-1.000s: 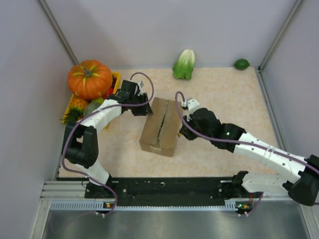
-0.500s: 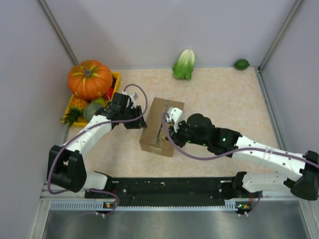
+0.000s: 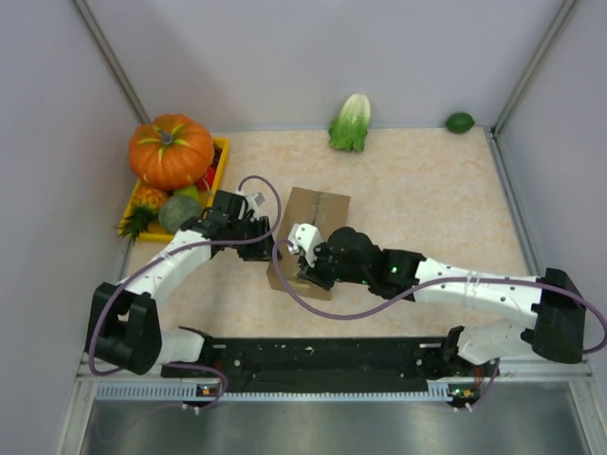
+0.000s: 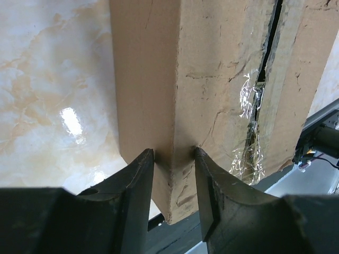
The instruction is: Unpack the express box
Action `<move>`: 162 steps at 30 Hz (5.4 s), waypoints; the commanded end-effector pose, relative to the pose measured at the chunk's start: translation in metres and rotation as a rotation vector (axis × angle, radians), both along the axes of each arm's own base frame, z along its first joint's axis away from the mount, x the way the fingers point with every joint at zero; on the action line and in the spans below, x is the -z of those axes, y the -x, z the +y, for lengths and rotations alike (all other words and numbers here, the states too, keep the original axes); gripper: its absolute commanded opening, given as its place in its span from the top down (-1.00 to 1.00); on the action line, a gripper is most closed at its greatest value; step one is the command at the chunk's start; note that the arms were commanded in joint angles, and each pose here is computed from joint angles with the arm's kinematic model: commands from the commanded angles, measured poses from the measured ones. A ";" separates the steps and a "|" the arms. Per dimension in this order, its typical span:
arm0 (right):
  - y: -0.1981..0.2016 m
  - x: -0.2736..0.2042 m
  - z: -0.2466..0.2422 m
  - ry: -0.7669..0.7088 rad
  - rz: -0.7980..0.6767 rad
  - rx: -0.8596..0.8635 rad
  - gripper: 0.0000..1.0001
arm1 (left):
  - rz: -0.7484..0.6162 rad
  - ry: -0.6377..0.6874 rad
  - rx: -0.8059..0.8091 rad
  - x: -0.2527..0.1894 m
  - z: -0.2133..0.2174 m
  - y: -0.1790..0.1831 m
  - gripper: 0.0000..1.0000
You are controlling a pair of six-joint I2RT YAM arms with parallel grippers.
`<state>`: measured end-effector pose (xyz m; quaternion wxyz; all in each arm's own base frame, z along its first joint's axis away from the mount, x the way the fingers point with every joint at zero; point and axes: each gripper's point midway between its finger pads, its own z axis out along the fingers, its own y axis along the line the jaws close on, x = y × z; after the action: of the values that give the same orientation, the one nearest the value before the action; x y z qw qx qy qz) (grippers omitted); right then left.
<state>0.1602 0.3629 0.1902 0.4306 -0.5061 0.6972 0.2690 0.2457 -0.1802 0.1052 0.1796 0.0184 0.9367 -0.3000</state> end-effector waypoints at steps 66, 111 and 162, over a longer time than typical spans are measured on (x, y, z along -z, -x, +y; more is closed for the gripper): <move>-0.279 -0.019 -0.095 -0.151 0.193 0.848 1.00 | 0.026 0.025 -0.123 -0.022 0.029 0.087 0.94; -0.080 -0.025 -0.144 -0.412 0.376 0.757 1.00 | -0.560 -0.004 -0.206 -0.132 0.017 -0.054 0.15; -0.057 0.048 -0.142 -0.242 0.483 0.748 1.00 | -0.297 -0.337 -0.325 -0.061 0.040 -0.171 -0.18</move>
<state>0.2020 0.2310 0.1195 0.3344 -0.1249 0.8796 0.3145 0.3741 -0.1504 0.1339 0.2938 -0.0589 0.9459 -0.1246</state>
